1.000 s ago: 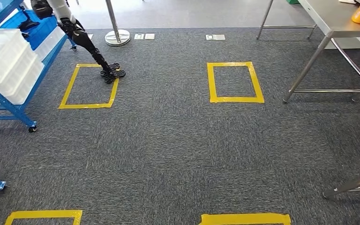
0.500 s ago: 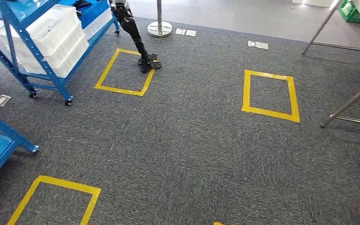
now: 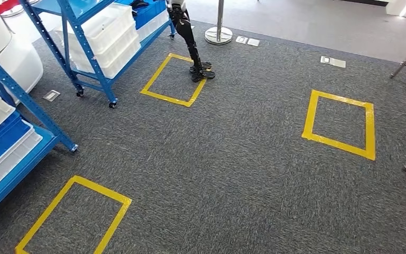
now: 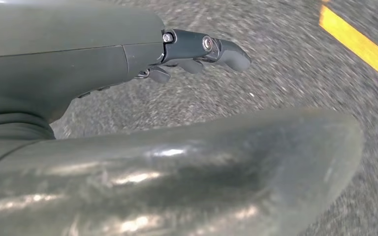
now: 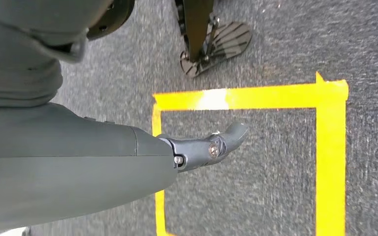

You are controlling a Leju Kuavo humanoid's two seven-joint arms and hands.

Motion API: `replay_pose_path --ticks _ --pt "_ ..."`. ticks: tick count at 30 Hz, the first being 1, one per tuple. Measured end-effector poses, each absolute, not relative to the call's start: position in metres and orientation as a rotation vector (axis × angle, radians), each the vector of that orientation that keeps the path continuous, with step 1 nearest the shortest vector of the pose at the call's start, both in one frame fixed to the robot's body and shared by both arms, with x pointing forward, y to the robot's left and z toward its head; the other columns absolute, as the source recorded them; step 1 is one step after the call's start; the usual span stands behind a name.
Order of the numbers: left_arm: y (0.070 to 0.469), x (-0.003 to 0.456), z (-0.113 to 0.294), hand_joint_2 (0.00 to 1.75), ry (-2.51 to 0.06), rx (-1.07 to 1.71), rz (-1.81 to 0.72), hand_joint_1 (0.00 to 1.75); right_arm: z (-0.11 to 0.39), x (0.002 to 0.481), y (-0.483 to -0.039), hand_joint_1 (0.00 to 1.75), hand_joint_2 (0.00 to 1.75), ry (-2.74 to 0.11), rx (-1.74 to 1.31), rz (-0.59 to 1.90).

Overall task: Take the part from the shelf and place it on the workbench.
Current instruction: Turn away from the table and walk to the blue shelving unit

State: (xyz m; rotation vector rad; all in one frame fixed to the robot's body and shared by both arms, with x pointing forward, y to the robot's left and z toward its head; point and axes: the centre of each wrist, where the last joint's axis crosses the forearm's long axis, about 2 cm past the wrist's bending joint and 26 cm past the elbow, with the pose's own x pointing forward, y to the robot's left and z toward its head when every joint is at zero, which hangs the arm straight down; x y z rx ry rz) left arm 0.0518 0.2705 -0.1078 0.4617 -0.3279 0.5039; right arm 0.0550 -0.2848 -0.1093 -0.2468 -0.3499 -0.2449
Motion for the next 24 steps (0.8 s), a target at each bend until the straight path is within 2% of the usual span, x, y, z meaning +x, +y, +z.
replay_pose_path --ticks 24 --pt "0.2712 0.0547 -0.1074 0.00 -0.326 0.462 0.510 0.00 -0.1087 0.0597 -0.2838 0.00 0.00 -0.362 -0.236 -0.243"
